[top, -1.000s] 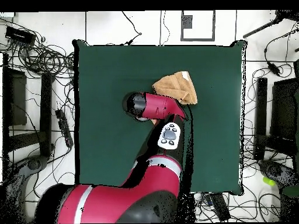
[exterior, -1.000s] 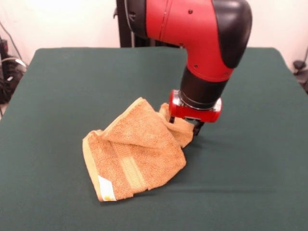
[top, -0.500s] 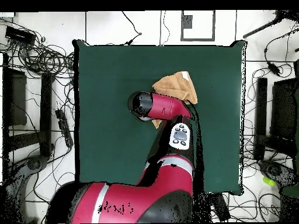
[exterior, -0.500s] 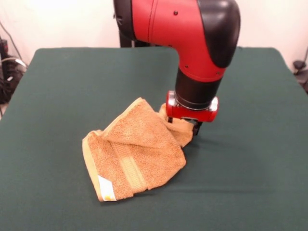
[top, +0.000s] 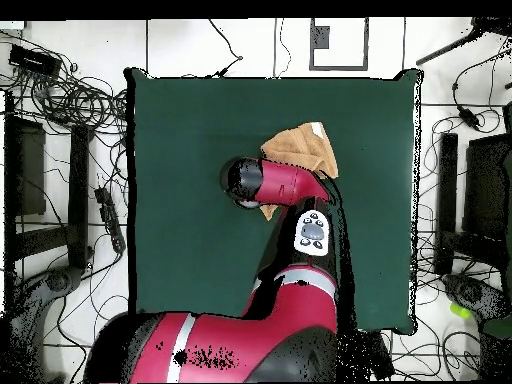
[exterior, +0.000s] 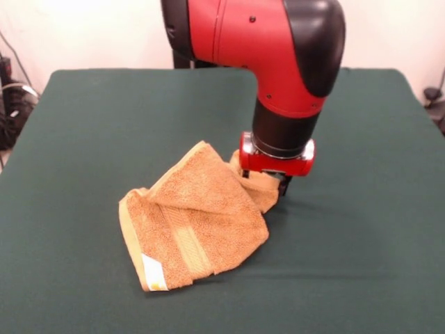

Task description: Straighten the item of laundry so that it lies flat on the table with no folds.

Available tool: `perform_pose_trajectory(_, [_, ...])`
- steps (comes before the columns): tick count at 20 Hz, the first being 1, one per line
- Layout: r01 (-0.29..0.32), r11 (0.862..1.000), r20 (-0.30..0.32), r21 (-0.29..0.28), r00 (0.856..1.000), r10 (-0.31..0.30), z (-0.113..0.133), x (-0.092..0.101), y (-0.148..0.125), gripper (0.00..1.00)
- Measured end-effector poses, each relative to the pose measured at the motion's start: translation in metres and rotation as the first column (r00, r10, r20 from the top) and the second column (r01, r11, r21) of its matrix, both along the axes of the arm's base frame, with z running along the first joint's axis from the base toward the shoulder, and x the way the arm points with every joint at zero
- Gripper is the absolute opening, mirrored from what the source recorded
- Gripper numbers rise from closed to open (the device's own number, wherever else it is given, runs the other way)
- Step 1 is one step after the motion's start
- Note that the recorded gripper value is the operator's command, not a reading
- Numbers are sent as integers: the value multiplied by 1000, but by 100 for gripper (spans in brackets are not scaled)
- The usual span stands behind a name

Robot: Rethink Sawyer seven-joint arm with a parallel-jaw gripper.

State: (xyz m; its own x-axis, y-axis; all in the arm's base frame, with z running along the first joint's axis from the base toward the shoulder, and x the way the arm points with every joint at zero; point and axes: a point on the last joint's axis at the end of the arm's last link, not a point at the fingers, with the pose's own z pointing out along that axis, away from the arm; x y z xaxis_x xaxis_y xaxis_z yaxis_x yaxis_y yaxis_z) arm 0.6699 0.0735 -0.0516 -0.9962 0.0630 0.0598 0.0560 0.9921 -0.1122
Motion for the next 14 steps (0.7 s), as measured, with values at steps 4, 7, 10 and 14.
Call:
perform_pose_trajectory(4, [-20, 1000, 3, -24, 1000, 20, 0, 0, 4, 100])
perform_pose_trajectory(7, [-40, 998, 5, -51, 999, 40, -1, 1, 8, 100])
perform_pose_trajectory(10, [-53, 996, 6, -73, 999, 53, 0, 0, 11, 100])
perform_pose_trajectory(14, [-73, 991, 7, -111, 997, 74, -1, 0, 16, 100])
